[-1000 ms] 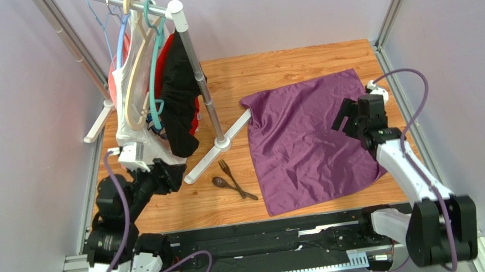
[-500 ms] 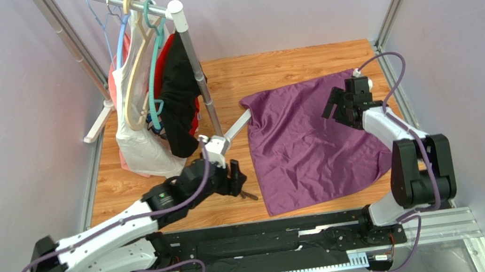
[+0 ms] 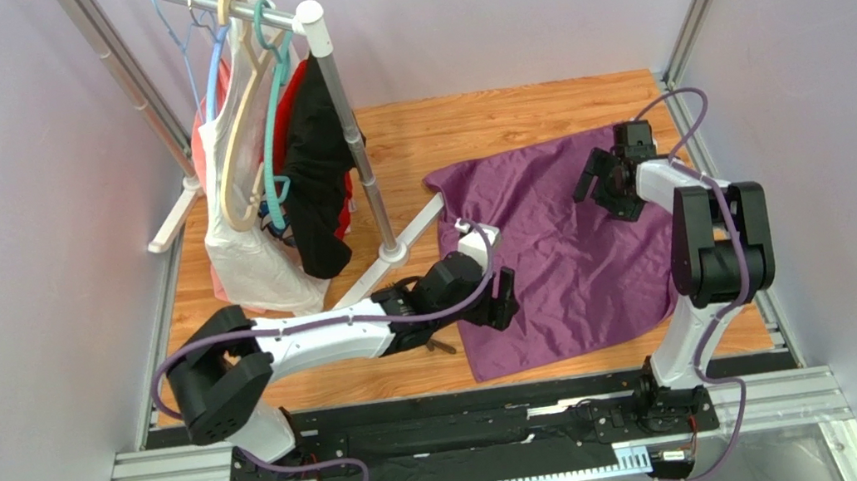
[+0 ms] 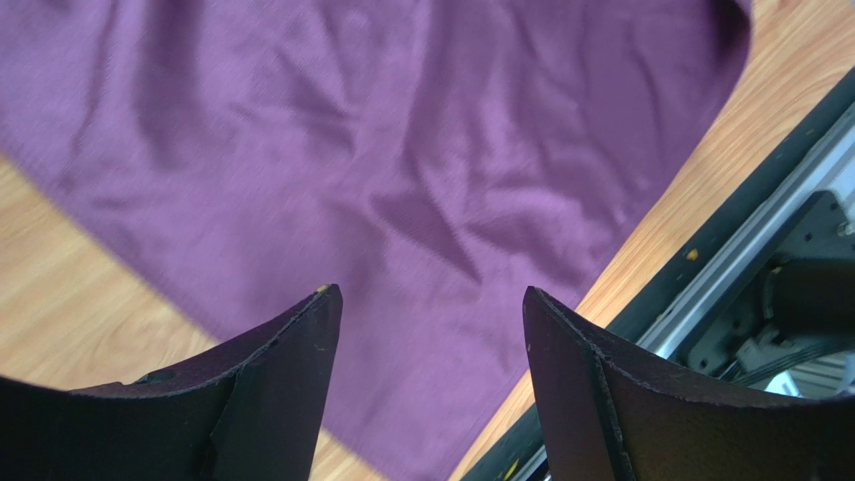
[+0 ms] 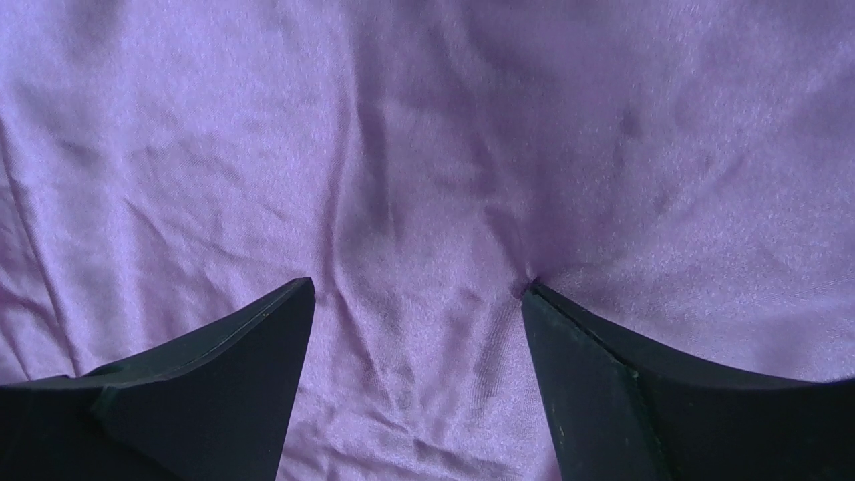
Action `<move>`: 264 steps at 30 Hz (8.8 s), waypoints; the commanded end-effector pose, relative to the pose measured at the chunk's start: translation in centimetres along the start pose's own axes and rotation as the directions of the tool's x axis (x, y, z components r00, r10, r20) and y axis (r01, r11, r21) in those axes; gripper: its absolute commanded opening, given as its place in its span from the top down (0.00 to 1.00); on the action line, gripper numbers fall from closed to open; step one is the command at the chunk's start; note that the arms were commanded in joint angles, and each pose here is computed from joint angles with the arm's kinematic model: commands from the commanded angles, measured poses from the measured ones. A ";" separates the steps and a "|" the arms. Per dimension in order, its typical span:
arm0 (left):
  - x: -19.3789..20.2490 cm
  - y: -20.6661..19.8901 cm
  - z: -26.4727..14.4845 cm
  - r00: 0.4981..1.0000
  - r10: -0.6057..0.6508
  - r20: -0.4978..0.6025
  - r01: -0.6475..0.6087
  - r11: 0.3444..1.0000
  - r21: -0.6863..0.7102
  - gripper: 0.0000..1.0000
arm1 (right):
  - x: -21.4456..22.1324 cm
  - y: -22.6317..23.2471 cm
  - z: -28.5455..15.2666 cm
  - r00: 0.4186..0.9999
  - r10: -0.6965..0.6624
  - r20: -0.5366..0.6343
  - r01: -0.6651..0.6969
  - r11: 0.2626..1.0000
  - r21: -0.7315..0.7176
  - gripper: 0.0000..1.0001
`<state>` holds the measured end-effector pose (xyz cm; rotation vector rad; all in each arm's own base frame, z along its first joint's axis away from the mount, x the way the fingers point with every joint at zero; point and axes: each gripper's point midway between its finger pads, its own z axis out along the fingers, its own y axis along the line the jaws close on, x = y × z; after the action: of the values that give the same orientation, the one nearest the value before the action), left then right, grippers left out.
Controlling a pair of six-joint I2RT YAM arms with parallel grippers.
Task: Fold the napkin, place the utensils inside, and roll it up
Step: Flatten the napkin out, then fold the napkin
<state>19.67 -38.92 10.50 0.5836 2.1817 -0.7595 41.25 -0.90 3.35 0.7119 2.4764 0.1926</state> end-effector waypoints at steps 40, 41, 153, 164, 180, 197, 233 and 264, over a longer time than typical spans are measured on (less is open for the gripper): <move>-5.3 5.5 16.5 0.944 -0.307 -0.119 0.320 0.940 0.114 0.23 | -1.2 -4.6 -4.8 0.980 0.194 0.034 -0.193 0.981 -0.019 0.17; -5.3 5.7 16.6 0.942 -0.312 -0.124 0.326 0.938 0.117 0.23 | -1.0 -4.6 -4.8 0.980 0.195 0.031 -0.195 0.981 -0.021 0.17; -0.5 13.1 -14.6 0.996 -0.070 -0.049 0.056 0.970 -0.235 0.27 | 29.3 15.8 -14.6 0.525 -0.777 0.348 0.844 0.421 -0.332 0.47; 0.2 13.5 -14.7 0.992 -0.121 -0.031 0.110 0.967 -0.228 0.25 | 30.4 15.9 -12.5 0.429 -0.850 0.306 0.899 0.367 -0.239 0.51; -0.5 12.9 -14.8 0.990 -0.132 -0.044 0.121 0.974 -0.191 0.24 | 32.4 13.7 -11.7 0.443 -0.865 0.236 0.879 0.367 -0.303 0.59; -1.3 12.3 -15.8 0.993 -0.110 -0.039 0.102 0.981 -0.166 0.23 | 33.1 10.3 -9.5 0.487 -0.872 0.045 0.843 0.456 -0.284 0.67; -1.7 11.7 -15.4 0.994 -0.079 -0.075 0.070 0.991 -0.112 0.22 | 31.4 11.8 -13.6 0.465 -0.871 0.161 0.844 0.381 -0.378 0.59; -1.5 11.5 -15.3 0.993 -0.088 -0.081 0.080 0.992 -0.095 0.22 | 32.6 10.2 -10.4 0.428 -0.901 0.067 0.855 0.379 -0.355 0.90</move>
<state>19.56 -20.25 15.18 0.4870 2.3630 -0.6582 18.06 26.57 1.64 -0.8583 2.3948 0.3002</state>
